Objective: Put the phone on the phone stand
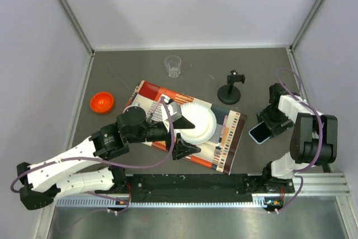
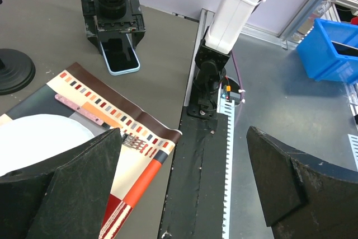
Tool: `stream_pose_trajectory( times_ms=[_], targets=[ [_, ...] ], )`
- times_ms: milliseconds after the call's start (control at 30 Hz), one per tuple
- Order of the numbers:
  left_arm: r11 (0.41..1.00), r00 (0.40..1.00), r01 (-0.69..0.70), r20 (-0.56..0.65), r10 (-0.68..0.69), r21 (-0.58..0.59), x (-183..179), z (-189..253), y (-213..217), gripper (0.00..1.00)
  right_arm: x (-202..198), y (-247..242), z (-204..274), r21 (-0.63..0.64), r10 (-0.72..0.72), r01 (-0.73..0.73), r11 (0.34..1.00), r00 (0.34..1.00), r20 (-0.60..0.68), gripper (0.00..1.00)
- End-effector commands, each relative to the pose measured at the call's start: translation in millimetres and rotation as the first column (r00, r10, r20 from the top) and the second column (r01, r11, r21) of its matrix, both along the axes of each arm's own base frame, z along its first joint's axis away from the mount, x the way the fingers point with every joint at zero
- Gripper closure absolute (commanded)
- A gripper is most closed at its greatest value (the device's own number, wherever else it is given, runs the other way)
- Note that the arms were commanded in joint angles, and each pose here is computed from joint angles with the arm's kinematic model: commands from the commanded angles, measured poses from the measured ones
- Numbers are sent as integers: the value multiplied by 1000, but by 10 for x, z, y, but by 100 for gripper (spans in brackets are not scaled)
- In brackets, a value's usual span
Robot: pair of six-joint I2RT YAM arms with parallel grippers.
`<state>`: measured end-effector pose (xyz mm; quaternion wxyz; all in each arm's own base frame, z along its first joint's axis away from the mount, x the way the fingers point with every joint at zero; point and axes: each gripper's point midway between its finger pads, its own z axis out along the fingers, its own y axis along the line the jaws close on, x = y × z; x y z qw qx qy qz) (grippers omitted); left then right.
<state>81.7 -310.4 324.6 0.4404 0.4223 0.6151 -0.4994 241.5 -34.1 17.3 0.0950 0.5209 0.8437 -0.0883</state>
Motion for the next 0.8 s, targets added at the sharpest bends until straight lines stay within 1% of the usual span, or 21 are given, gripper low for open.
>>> stream_pose_trajectory(
  times_ms=[0,100,133,200,233,300,333,400,433,567,600,633,700,733,767],
  targets=[
    [1000,999,2,33,-1,-19,29,72,-55,2,-124,-116,-172,-72,5,-8,997,999,-42,23],
    [1000,1000,-4,24,4,2,55,16,-84,2,-110,-104,-158,-70,11,-12,997,1000,-11,35],
    [1000,1000,-6,21,6,9,64,-2,-92,2,-116,-110,-148,-73,14,-14,997,1000,-2,43],
    [1000,1000,-6,14,5,25,77,-33,-123,2,-124,-128,-113,-86,22,-19,996,999,25,55],
    [1000,1000,-7,11,7,30,85,-44,-127,2,-113,-135,-99,-92,36,-32,995,999,38,64],
    [999,1000,-8,0,8,36,97,-52,-159,2,-117,-149,-52,-104,48,-41,994,996,68,74],
    [999,1000,-13,-8,14,35,108,-42,-170,2,-135,-155,-47,-110,68,-60,992,995,70,86],
    [999,999,-20,-25,22,50,134,-92,-211,3,-99,-158,39,-119,86,-73,990,990,115,97],
    [998,999,-25,-42,27,49,143,-99,-224,3,-101,-160,57,-124,105,-90,988,987,124,100],
    [994,990,-87,-105,94,63,278,-229,-341,4,-50,-148,192,-137,153,-128,982,969,193,100],
    [993,987,-101,-116,108,66,311,-260,-358,5,-19,-140,269,-144,166,-135,980,959,231,100],
    [991,982,-114,-146,123,71,333,-305,-379,6,-29,-135,283,-149,184,-152,977,953,239,100],
    [989,974,-122,-181,135,85,390,-406,-470,7,39,-136,368,-168,208,-163,972,931,302,100],
    [989,969,-120,-205,135,85,394,-424,-505,8,27,-135,423,-186,234,-179,966,913,333,100],
    [988,965,-116,-223,137,106,418,-518,-569,9,105,-118,487,-197,254,-190,962,888,383,100]
  ],
)
